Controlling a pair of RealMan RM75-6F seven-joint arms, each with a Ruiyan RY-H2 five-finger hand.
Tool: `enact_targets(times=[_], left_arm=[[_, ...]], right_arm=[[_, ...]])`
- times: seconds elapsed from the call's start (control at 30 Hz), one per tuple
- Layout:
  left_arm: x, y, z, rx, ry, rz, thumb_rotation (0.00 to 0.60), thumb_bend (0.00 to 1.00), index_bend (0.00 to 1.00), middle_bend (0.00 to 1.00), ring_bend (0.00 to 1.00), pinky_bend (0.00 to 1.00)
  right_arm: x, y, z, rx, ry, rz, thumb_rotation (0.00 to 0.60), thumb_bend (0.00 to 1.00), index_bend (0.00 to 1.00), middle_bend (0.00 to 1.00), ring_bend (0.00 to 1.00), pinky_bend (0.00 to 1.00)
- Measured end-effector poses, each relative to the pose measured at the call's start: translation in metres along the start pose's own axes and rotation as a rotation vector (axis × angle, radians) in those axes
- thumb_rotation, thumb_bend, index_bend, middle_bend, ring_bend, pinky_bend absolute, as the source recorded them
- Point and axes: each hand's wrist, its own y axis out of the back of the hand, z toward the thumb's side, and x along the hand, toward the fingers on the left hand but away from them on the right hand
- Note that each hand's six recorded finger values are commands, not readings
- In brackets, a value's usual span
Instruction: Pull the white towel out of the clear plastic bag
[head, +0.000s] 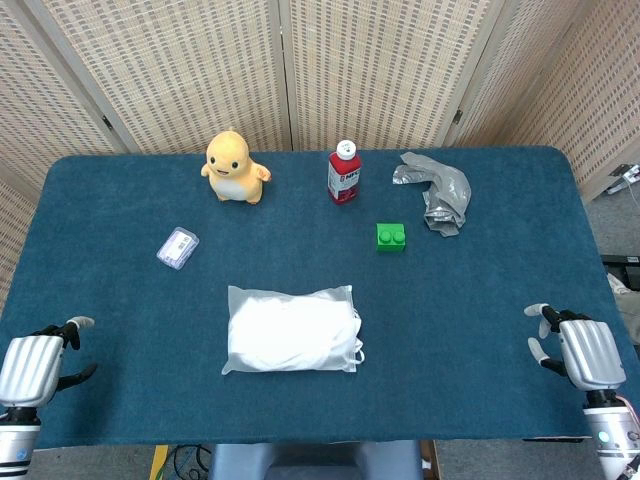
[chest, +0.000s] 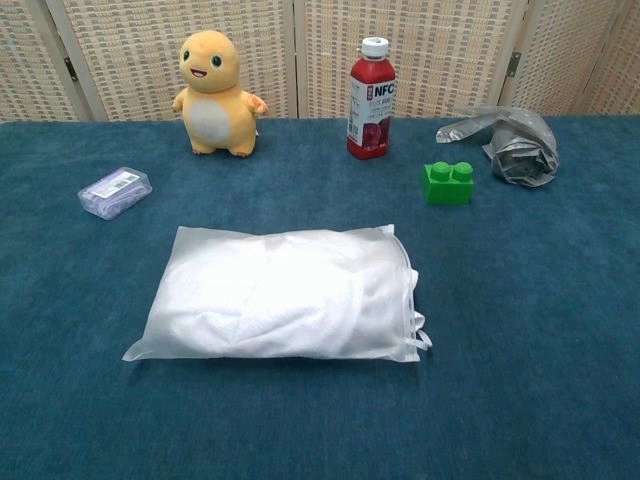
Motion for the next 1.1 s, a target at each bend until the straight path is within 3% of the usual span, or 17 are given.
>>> enact_targets(times=[0.13, 0.3, 0.4, 0.53, 0.6, 0.8, 1.1], left_arm=[[-0.001, 0.000, 0.004, -0.043, 0.002, -0.006, 0.600, 0.01, 0.35, 0.57, 0.54, 0.66], [0.000, 0.004, 0.013, -0.104, -0.005, 0.001, 0.600, 0.01, 0.30, 0.51, 0.45, 0.55], [0.001, 0.007, 0.024, -0.137, -0.033, -0.006, 0.600, 0.01, 0.21, 0.39, 0.34, 0.48], [0.004, 0.011, 0.050, -0.181, -0.102, -0.041, 0.600, 0.01, 0.10, 0.08, 0.18, 0.40], [0.007, 0.014, 0.064, -0.203, -0.141, -0.059, 0.600, 0.01, 0.04, 0.01, 0.12, 0.36], [0.021, 0.024, 0.119, -0.250, -0.296, -0.112, 0.600, 0.00, 0.00, 0.00, 0.01, 0.27], [0.044, 0.028, 0.188, -0.244, -0.452, -0.192, 0.600, 0.00, 0.00, 0.00, 0.00, 0.15]], right_arm=[[-0.003, 0.001, 0.003, -0.005, 0.017, -0.001, 0.600, 0.30, 0.39, 0.59, 0.49, 0.57], [-0.009, 0.004, 0.006, -0.009, 0.032, -0.007, 0.600, 0.30, 0.39, 0.59, 0.49, 0.57], [-0.009, 0.006, 0.008, -0.005, 0.038, -0.013, 0.600, 0.29, 0.39, 0.59, 0.49, 0.57], [-0.009, 0.013, 0.010, -0.006, 0.044, -0.034, 0.600, 0.29, 0.39, 0.59, 0.49, 0.57], [-0.009, 0.015, 0.011, -0.008, 0.046, -0.041, 0.600, 0.29, 0.39, 0.59, 0.49, 0.57], [-0.009, 0.019, 0.011, 0.000, 0.043, -0.040, 0.600, 0.29, 0.39, 0.59, 0.49, 0.57], [-0.009, 0.019, 0.004, -0.004, 0.033, -0.033, 0.600, 0.29, 0.39, 0.59, 0.49, 0.57]])
